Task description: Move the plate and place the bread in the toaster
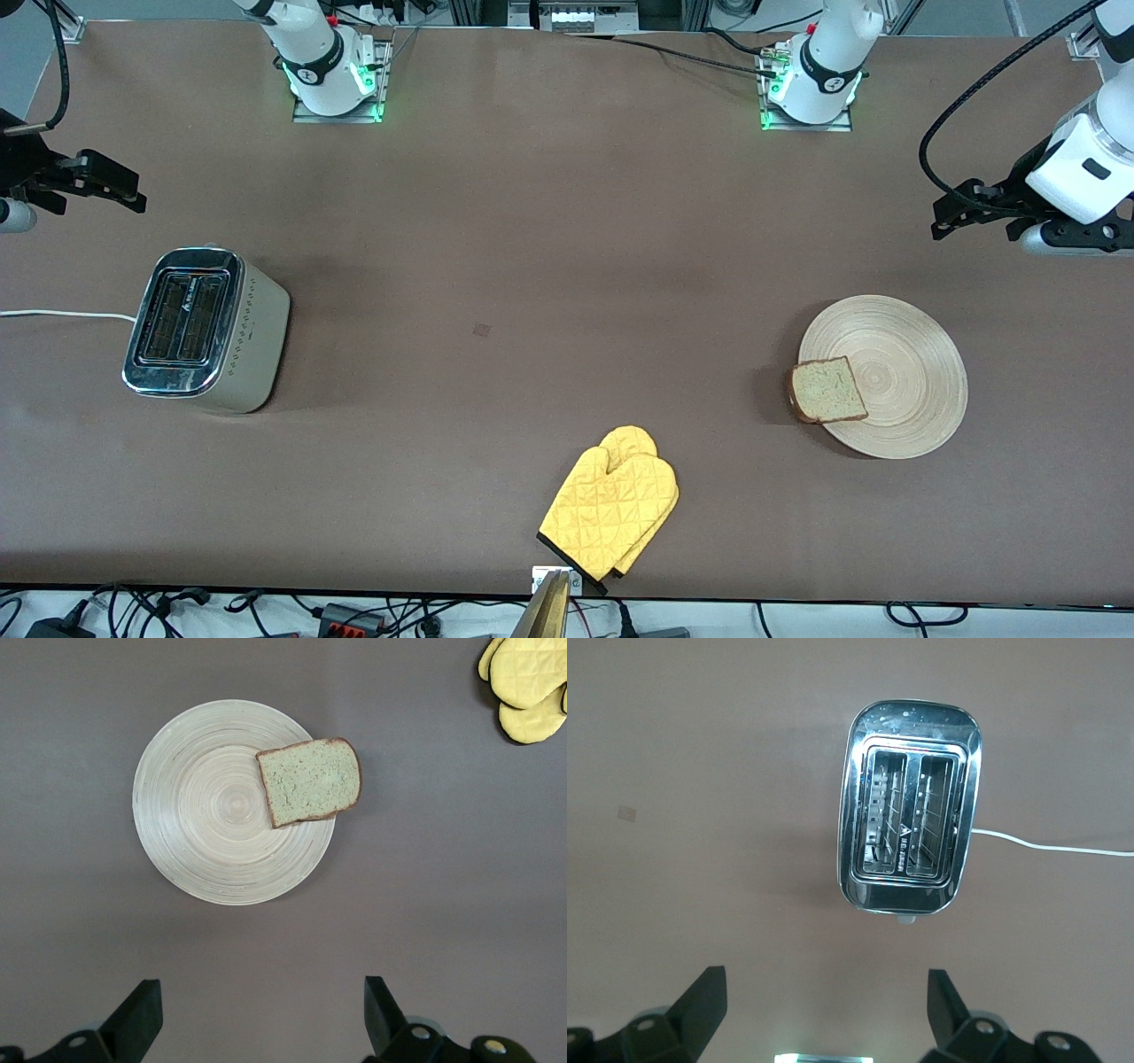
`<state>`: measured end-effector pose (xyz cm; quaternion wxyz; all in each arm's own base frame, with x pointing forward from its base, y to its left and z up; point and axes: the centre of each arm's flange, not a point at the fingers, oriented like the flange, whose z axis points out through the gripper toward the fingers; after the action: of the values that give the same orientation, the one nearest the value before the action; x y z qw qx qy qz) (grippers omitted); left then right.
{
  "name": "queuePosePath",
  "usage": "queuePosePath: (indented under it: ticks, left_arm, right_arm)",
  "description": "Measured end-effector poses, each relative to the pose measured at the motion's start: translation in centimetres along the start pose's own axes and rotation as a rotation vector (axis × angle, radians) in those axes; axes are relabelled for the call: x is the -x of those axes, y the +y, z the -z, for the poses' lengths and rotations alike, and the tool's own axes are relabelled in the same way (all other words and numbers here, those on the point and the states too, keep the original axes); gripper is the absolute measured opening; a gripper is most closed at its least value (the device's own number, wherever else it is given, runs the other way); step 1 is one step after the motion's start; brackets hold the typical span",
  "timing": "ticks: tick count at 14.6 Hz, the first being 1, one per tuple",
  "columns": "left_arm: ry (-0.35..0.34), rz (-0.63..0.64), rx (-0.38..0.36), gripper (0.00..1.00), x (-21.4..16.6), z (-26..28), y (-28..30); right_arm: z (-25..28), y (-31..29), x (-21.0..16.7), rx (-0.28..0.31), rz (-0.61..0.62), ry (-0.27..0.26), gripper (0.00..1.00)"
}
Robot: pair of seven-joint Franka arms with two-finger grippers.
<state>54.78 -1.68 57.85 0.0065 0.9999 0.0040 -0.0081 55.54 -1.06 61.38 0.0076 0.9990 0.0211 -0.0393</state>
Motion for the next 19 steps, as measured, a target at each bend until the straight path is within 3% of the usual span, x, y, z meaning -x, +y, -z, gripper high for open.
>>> queuePosePath:
  ticks: [15, 19]
  left_arm:
    - [-0.007, 0.012, 0.000, 1.00, 0.0, -0.1, -0.3]
    - [-0.076, 0.014, -0.001, 1.00, 0.1, -1.3, -0.3]
  right_arm:
    - [0.0, -0.2, 0.0, 0.000, 0.002, -0.006, 1.00]
    - [-0.1, -0.2, 0.1, -0.005, 0.001, -0.013, 1.00]
